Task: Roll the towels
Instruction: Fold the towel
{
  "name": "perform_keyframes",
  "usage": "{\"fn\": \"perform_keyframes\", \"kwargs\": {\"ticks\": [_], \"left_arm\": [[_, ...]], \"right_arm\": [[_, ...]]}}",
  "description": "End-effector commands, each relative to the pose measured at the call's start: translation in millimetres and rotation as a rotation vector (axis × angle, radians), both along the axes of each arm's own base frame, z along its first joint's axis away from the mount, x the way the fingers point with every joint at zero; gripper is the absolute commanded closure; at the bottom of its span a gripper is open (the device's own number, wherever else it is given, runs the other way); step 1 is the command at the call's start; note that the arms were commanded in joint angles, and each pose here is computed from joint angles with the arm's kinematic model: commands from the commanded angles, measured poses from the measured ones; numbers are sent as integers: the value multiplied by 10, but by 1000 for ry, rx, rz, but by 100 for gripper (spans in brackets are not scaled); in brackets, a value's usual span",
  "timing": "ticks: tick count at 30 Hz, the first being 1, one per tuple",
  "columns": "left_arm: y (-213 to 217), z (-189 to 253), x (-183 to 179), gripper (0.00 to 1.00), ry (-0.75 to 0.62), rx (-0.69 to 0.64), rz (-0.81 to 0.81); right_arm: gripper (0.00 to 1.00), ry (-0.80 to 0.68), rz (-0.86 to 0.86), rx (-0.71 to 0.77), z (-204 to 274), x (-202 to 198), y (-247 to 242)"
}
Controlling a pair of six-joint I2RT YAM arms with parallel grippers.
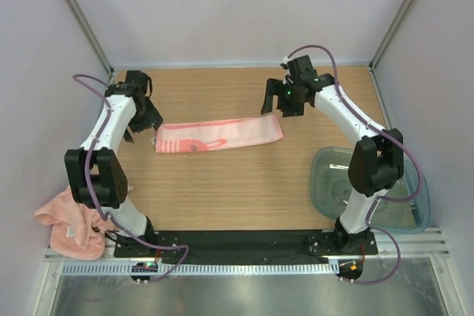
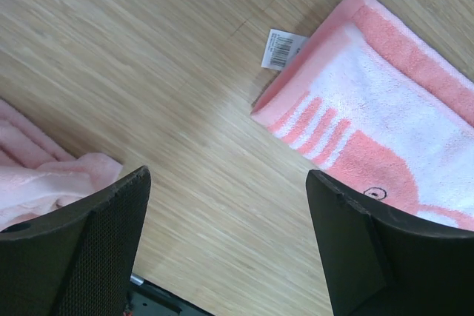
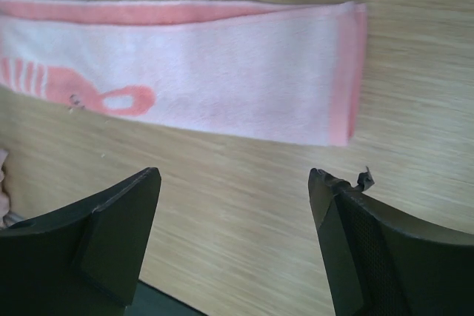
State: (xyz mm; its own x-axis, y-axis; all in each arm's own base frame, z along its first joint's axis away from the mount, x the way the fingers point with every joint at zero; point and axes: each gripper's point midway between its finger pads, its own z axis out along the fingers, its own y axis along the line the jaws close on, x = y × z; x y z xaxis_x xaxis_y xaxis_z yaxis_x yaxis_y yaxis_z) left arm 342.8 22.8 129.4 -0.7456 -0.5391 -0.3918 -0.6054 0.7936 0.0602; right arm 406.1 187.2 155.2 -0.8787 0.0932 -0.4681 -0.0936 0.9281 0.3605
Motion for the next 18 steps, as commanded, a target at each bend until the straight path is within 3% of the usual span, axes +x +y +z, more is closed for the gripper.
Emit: {"fn": "perform_keyframes", "kwargs": {"ticks": [1, 4, 7, 8, 10, 11, 14, 18], "left_arm": [[86, 25, -48, 14, -20, 55, 26], [70, 26, -57, 16, -32, 58, 32], [-194, -48, -57, 22, -59, -21, -25], [-284, -46, 14, 23, -97, -47, -45], [-500, -173, -3, 30, -87, -113, -96], [-599, -216, 3, 32, -86, -126, -124], [-769, -394, 36, 41, -55, -180, -169], [-796, -593, 86, 51, -14, -187, -178]], "right_arm": [[12, -45, 128, 123, 129, -201, 526], [16, -17, 207, 160, 91, -352, 832], [25, 12, 298, 234, 93, -489, 1159], [37, 19, 318, 256, 96, -515, 1238], [50, 43, 365, 321, 107, -583, 1447], [64, 50, 377, 343, 112, -601, 1516], [84, 82, 436, 415, 85, -680, 1774], [98, 121, 485, 497, -19, -729, 2103]]}}
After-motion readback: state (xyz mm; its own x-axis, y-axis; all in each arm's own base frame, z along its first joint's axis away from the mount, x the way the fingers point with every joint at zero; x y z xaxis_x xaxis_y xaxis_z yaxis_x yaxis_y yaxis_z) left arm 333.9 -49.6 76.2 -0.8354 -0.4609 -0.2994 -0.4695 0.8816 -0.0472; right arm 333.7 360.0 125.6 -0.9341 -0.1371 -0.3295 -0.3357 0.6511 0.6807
